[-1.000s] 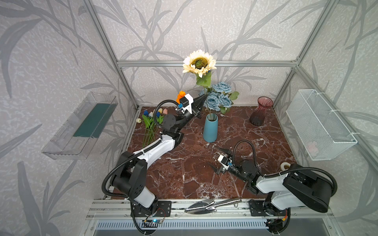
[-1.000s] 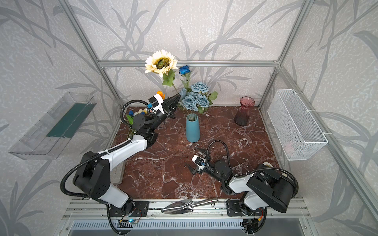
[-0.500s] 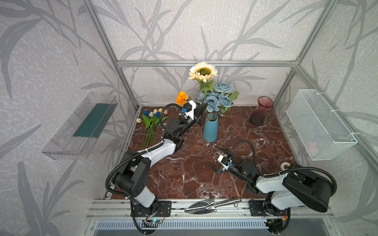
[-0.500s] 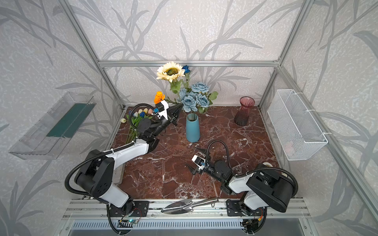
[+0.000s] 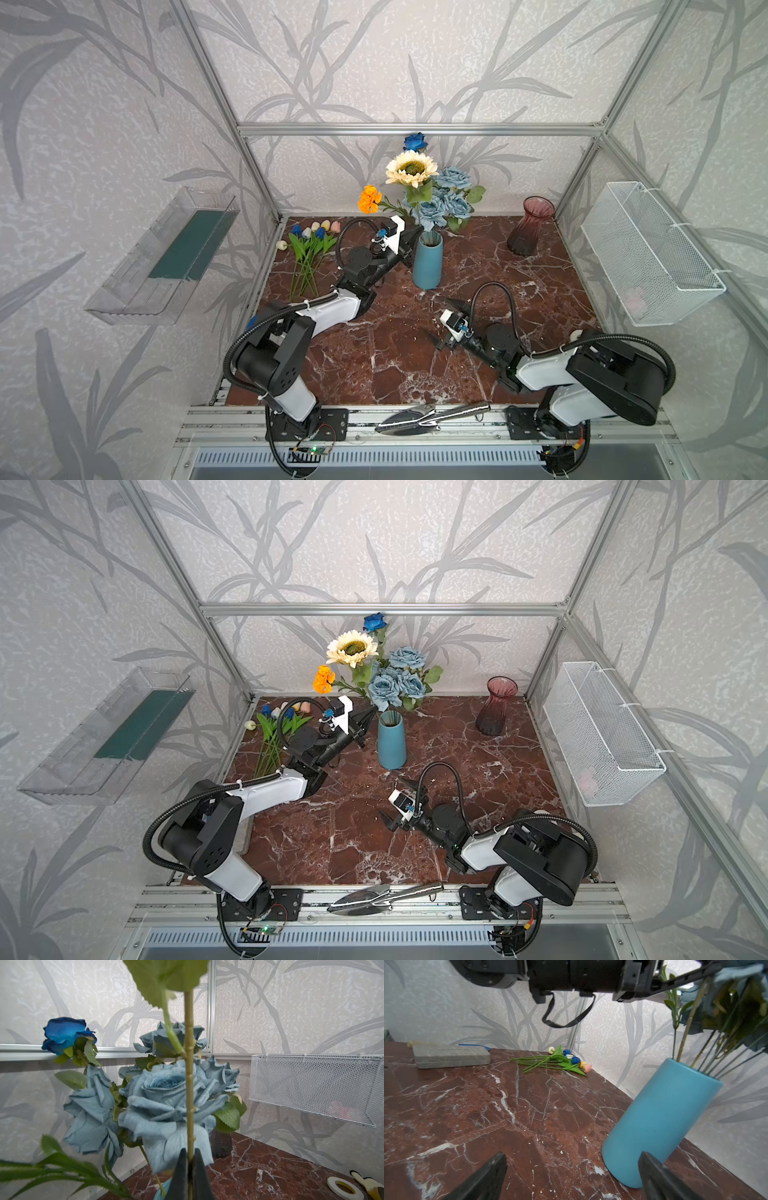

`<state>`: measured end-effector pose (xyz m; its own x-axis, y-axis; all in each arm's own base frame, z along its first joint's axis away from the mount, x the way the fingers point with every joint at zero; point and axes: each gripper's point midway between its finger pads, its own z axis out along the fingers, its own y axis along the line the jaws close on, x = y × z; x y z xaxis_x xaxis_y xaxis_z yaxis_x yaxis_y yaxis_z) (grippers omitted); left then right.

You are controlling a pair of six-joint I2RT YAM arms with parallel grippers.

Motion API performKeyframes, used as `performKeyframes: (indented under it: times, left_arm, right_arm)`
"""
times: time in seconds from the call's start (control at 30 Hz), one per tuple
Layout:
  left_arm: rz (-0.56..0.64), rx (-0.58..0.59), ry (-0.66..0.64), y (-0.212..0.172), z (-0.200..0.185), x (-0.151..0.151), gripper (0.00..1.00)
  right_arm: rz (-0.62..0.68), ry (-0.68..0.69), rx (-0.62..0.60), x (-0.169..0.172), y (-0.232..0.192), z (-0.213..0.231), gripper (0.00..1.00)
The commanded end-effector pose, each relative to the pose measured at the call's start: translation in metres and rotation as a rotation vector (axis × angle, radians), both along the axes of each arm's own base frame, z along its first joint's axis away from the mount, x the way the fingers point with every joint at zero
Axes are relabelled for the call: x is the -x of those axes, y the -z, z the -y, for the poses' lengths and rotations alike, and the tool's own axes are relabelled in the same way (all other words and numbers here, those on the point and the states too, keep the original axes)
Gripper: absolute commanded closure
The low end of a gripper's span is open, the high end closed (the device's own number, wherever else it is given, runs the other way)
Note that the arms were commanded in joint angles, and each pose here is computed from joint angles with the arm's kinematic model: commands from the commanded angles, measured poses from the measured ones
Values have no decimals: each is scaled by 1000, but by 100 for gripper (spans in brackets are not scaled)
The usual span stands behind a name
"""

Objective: Arrange the flowers into the vase
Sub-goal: 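Drop the sunflower into the vase with the left gripper while the right reaches over, then grasp the light-blue vase with the right gripper while the left gripper draws back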

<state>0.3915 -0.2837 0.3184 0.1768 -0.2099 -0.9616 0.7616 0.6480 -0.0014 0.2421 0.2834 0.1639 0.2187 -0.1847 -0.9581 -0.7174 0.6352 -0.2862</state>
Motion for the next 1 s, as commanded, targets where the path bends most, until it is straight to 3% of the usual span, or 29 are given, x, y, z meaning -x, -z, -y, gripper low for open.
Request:
performKeyframes:
  times: [0.0, 0.03, 0.13, 0.17, 0.33, 0.63, 0.97]
  left_arm:
    - [-11, -32, 0, 10, 0, 8, 90]
    - [-16, -49, -7, 13, -1, 9, 89]
    - [-41, -95, -41, 20, -7, 9, 61]
    - [-51, -105, -51, 20, -8, 9, 57]
    - [-97, -163, -63, 19, -14, 15, 57]
    - [-99, -211, -148, 27, -44, 37, 55]
    - [-95, -114, -224, 36, -84, 76, 32]
  right_arm:
    - [-54, 132, -85, -27, -22, 12, 1]
    - [-100, 161, -101, -37, -24, 17, 0]
    - [-182, 229, -153, -60, -27, 32, 1]
    - [-186, 245, -167, -65, -28, 37, 1]
    - [-245, 265, -186, -90, -25, 40, 1]
    - [-201, 198, -154, -120, -29, 19, 1]
    - [-122, 165, -164, -154, -30, 7, 1]
